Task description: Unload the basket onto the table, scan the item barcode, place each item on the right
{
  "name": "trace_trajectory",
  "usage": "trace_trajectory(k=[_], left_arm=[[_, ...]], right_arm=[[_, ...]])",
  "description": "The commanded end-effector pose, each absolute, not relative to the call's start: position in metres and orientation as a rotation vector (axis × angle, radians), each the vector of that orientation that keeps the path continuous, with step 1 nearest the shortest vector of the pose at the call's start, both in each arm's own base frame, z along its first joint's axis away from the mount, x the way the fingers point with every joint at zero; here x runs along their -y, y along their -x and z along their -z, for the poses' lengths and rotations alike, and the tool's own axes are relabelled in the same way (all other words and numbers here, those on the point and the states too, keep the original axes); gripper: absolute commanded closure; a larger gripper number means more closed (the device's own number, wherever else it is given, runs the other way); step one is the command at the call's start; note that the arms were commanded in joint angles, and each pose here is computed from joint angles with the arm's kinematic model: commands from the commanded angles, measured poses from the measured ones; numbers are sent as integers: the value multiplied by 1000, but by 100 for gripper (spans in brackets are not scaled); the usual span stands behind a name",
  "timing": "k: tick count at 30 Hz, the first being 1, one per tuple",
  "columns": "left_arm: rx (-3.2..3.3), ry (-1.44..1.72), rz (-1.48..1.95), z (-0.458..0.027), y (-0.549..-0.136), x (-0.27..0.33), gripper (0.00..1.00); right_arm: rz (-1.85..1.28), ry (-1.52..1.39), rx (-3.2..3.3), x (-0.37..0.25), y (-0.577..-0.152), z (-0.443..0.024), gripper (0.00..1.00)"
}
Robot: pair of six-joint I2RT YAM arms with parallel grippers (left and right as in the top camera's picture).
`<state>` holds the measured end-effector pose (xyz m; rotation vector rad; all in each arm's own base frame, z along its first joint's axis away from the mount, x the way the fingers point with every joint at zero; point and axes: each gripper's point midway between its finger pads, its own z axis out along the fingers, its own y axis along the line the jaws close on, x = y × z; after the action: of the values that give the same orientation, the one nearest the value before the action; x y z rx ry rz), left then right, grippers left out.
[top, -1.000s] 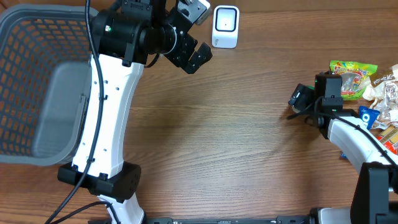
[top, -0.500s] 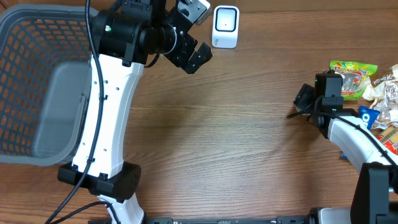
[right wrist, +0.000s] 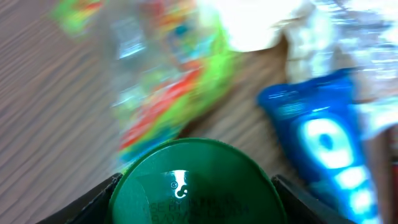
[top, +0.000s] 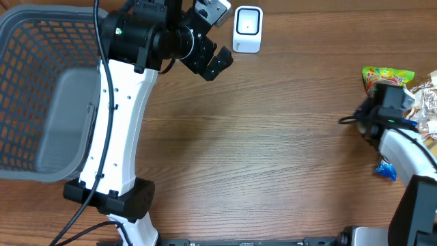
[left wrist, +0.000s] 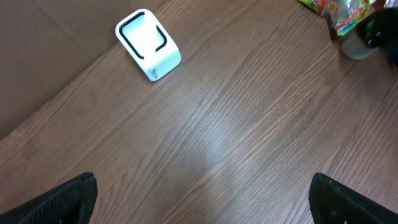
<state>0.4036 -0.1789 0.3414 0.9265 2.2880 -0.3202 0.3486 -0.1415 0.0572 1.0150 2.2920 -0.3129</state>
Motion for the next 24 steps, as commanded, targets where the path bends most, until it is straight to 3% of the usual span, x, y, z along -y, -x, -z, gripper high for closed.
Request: trace_trajectory(k=[1, 10, 20, 24], left_arm=[[-2265, -918, 338, -350, -401, 179, 0], [-2252, -916, 336, -352, -403, 180, 0], [-2247, -915, 335, -352, -404, 181, 0], [-2246, -915, 335, -353, -404, 181, 0]], right_arm=[[404, -1177, -2194, 187, -330, -63, 26], [288, -1383, -2062, 246, -303, -64, 27], [251, -1351, -2082, 237, -311, -64, 28], [244, -1328, -2095, 231, -315, -64, 22]])
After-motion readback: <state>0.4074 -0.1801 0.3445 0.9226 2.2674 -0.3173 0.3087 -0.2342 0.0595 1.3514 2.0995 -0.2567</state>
